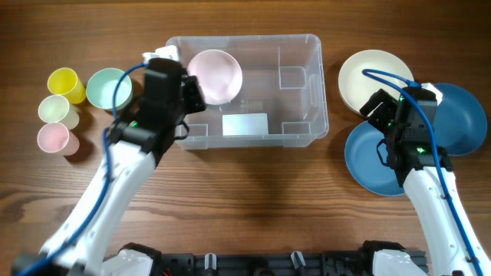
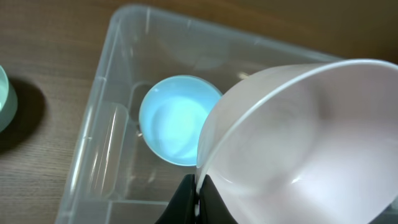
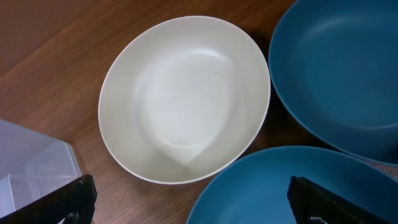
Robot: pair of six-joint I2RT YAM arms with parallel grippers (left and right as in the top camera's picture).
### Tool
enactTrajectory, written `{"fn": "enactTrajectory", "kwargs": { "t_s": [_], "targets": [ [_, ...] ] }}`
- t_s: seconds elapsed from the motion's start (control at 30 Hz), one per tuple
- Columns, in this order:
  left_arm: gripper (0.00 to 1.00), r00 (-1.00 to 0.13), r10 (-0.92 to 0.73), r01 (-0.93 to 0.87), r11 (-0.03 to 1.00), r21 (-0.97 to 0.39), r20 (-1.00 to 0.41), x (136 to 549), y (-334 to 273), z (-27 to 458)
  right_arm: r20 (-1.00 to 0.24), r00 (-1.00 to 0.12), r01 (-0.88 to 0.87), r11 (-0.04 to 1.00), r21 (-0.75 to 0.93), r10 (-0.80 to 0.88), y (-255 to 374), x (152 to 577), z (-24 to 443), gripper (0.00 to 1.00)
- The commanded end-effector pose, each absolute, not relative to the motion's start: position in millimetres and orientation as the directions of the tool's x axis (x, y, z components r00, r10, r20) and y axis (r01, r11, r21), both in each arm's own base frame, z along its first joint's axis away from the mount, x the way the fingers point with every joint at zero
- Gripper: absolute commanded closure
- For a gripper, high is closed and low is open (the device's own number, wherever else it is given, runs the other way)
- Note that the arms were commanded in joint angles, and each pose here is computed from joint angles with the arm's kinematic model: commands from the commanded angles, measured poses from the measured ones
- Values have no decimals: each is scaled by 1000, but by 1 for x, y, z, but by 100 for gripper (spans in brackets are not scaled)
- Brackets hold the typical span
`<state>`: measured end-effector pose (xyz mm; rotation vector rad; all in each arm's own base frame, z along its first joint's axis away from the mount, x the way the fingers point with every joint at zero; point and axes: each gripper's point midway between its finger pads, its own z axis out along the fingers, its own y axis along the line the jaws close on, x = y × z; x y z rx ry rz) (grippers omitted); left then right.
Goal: Pack container
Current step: 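Lift the pink bowl and carry it into the clear box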
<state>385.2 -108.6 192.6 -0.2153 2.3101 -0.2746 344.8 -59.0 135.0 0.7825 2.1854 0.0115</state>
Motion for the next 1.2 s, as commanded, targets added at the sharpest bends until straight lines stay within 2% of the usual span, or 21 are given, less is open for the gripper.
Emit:
{"fn": "enactTrajectory", "kwargs": {
  "t_s": [0.0,0.33,0.47,0.6,1.03,1.1,1.17],
  "targets": [
    [96,-652,-179,-122,984,-130,-737,408,-98,190,-697,-479,527,810,257,533,-61,349,142,0],
    [96,-717,-190,-121,982,-148,-670,431,-105,163,-697,-479,527,810,257,533,-61,349,142,0],
    [96,-726,-255,-193,967,-166,-638,437,-93,145,-697,-479,527,810,257,533,-61,349,142,0],
    [96,-753,-267,-189,963,-191,-601,439,-90,131,-697,-479,527,810,257,533,-61,349,142,0],
    [96,-756,-267,-192,963,-188,-597,443,-89,123,-698,-479,527,810,257,533,-61,349,142,0],
    [89,-757,-267,-192,963,-188,-597,443,-90,123,-697,-479,527,810,258,534,-61,349,142,0],
    [69,-756,-267,-192,963,-188,-597,443,-89,123,-698,-479,527,810,257,533,-61,349,142,0]
  ]
}}
